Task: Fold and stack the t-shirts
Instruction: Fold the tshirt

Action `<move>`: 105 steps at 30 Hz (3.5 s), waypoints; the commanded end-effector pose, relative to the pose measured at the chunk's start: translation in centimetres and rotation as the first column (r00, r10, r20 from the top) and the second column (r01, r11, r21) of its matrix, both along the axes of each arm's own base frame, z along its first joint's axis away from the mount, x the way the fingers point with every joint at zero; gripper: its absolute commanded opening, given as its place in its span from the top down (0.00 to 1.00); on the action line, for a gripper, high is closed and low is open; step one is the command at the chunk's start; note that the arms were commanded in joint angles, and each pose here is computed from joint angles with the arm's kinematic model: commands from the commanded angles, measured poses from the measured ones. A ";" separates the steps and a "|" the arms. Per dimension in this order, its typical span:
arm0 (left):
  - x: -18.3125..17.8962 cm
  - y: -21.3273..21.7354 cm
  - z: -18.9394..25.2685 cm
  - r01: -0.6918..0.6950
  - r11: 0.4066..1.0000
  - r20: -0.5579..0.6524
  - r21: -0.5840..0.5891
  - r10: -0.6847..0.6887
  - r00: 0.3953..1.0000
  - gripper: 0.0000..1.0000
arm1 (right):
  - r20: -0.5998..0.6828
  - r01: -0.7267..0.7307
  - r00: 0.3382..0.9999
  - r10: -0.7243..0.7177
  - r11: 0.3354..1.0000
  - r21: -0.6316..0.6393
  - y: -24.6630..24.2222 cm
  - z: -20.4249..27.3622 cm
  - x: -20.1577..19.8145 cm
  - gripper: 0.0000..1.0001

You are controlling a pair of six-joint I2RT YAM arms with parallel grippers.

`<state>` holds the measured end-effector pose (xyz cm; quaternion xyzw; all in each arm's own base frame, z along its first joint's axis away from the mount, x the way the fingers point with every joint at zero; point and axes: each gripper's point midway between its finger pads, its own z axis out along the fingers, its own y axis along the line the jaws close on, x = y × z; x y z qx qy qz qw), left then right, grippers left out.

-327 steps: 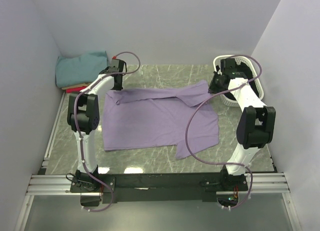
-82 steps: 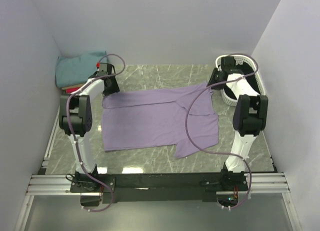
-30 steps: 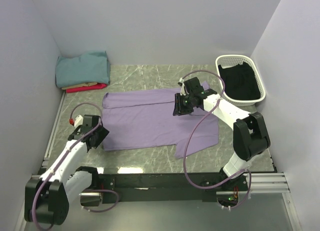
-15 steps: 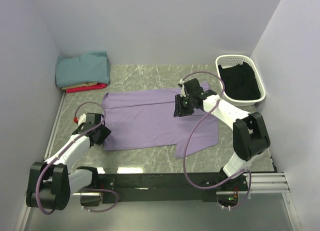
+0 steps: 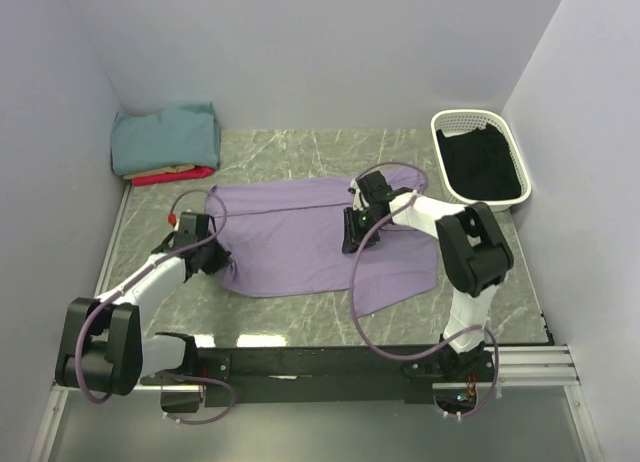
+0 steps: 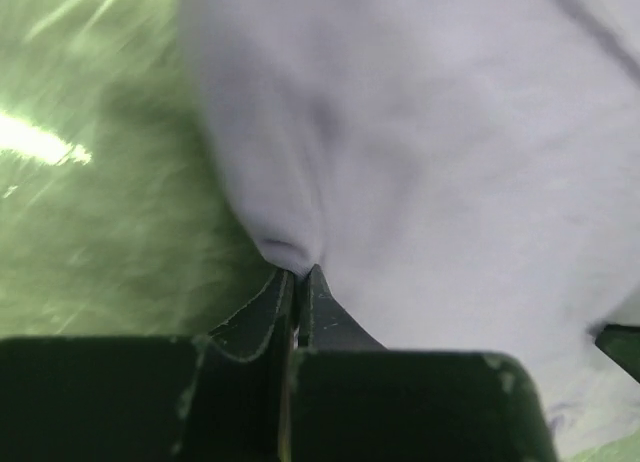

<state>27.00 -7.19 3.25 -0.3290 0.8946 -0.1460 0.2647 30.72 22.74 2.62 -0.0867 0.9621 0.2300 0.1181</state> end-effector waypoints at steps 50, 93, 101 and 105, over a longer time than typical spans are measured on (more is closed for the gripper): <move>19.2 0.7 5.8 0.089 0.996 0.347 -0.024 -0.075 0.935 0.16 | -0.083 -0.036 0.996 0.031 0.998 -0.055 -0.1 -4.1 -0.4 0.63; 16.8 3.6 1.4 -0.091 0.992 0.297 -0.085 0.112 0.948 0.70 | -0.106 -0.040 0.994 0.030 0.995 -0.093 -0.3 -5.5 0.3 0.63; 16.7 6.0 4.2 -0.121 0.990 0.297 0.067 0.096 0.950 0.69 | -0.156 -0.011 0.988 -0.014 0.988 -0.156 -1.2 -7.7 -0.2 0.62; 16.8 7.3 6.1 -0.133 0.982 0.315 0.134 0.085 0.945 0.72 | -0.170 0.026 0.983 -0.065 0.974 -0.223 -2.4 -8.5 -0.2 0.62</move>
